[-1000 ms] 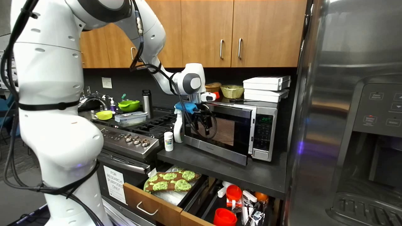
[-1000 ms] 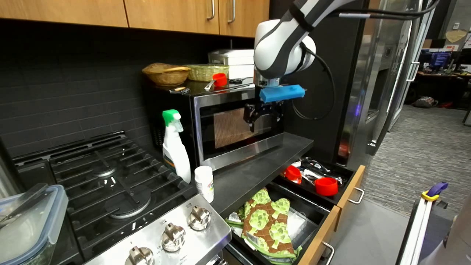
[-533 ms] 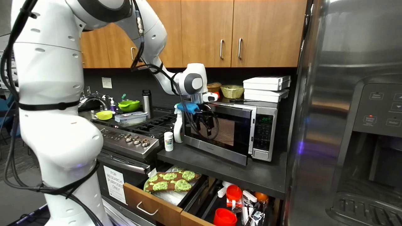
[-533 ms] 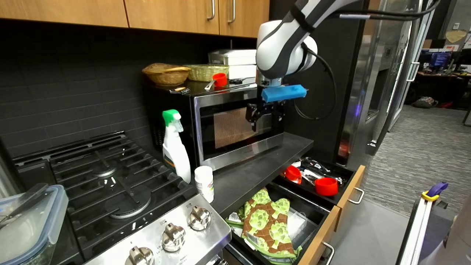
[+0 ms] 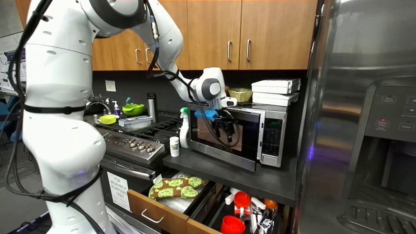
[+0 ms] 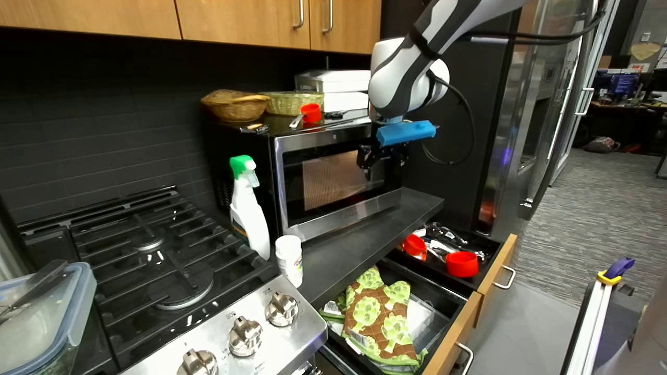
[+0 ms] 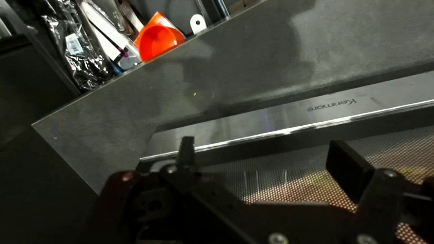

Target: Close the microwave door

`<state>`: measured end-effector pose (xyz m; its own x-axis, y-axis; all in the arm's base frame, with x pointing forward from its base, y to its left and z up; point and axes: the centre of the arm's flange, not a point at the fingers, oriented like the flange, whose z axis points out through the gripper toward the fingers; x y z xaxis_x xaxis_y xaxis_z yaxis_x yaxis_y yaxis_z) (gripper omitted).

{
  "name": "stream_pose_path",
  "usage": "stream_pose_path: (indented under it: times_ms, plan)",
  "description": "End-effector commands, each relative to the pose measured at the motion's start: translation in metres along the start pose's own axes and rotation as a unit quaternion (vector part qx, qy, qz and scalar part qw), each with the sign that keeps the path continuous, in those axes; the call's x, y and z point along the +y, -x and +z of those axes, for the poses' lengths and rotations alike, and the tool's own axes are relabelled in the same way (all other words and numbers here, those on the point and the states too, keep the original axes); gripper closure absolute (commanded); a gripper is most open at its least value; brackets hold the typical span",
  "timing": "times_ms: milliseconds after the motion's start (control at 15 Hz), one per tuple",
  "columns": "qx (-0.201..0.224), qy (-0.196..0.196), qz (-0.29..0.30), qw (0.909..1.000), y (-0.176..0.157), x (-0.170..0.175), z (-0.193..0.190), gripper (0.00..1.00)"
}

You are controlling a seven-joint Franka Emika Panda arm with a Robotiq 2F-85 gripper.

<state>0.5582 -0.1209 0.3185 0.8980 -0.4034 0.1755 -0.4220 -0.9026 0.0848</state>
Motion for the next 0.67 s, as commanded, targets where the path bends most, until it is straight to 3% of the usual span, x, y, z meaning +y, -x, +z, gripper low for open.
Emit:
stream_pose_path:
  times_ms: [0, 600]
  plan:
    - [0.023, 0.018, -0.001, 0.9996, -0.029, 0.001, 0.017, 0.00]
    - [0.082, 0.038, 0.018, 0.9957, -0.075, 0.006, 0.033, 0.00]
